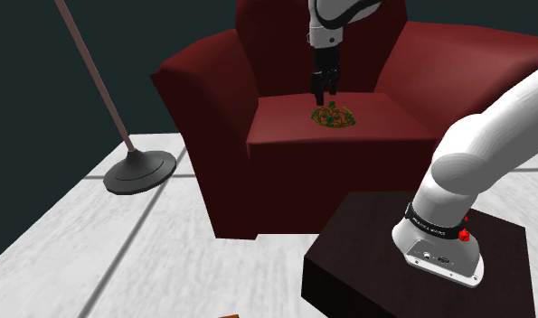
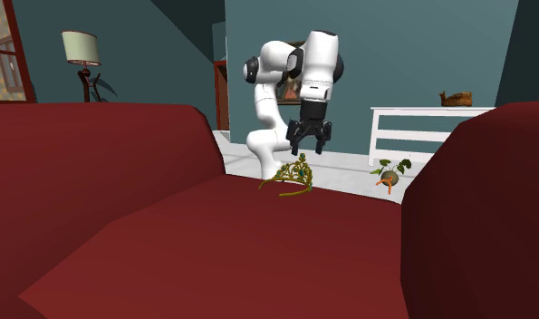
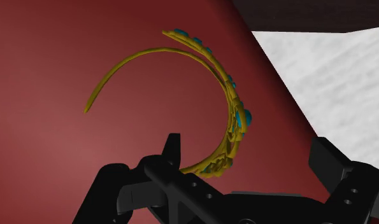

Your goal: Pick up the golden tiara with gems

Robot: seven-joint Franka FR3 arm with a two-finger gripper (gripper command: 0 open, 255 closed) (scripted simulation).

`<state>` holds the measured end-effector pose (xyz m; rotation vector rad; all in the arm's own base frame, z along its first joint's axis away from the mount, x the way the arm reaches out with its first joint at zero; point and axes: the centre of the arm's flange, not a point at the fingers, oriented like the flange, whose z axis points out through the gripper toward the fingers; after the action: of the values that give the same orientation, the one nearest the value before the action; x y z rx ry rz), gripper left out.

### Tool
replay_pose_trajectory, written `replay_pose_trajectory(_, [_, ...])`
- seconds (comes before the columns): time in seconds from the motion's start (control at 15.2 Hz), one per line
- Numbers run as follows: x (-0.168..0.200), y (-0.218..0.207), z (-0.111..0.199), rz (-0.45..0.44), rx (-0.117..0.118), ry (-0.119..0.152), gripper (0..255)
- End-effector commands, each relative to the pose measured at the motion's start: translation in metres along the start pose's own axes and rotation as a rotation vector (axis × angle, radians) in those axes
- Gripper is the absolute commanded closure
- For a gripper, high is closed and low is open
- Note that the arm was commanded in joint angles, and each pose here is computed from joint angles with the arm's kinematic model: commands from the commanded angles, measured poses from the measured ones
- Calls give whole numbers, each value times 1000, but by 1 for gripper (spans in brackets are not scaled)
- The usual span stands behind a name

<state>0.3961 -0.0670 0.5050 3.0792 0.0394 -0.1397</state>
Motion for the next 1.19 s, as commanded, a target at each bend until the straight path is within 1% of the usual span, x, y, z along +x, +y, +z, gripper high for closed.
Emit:
replay_pose_trajectory(0.0, [3,0,10,-1,-1,1,0])
replay_pose_trajectory(0.26, [5,-1,34,-1,-1,1,0])
replay_pose_trajectory(0.4, [5,-1,34,-1,-1,1,0])
replay_pose_trajectory(0.46, [4,-2,34,-1,-1,1,255])
replay_pose_trajectory(1.06, [5,-1,34,-1,-1,1,255])
replay_pose_trajectory(1.12, [4,-1,29,-1,-1,1,255])
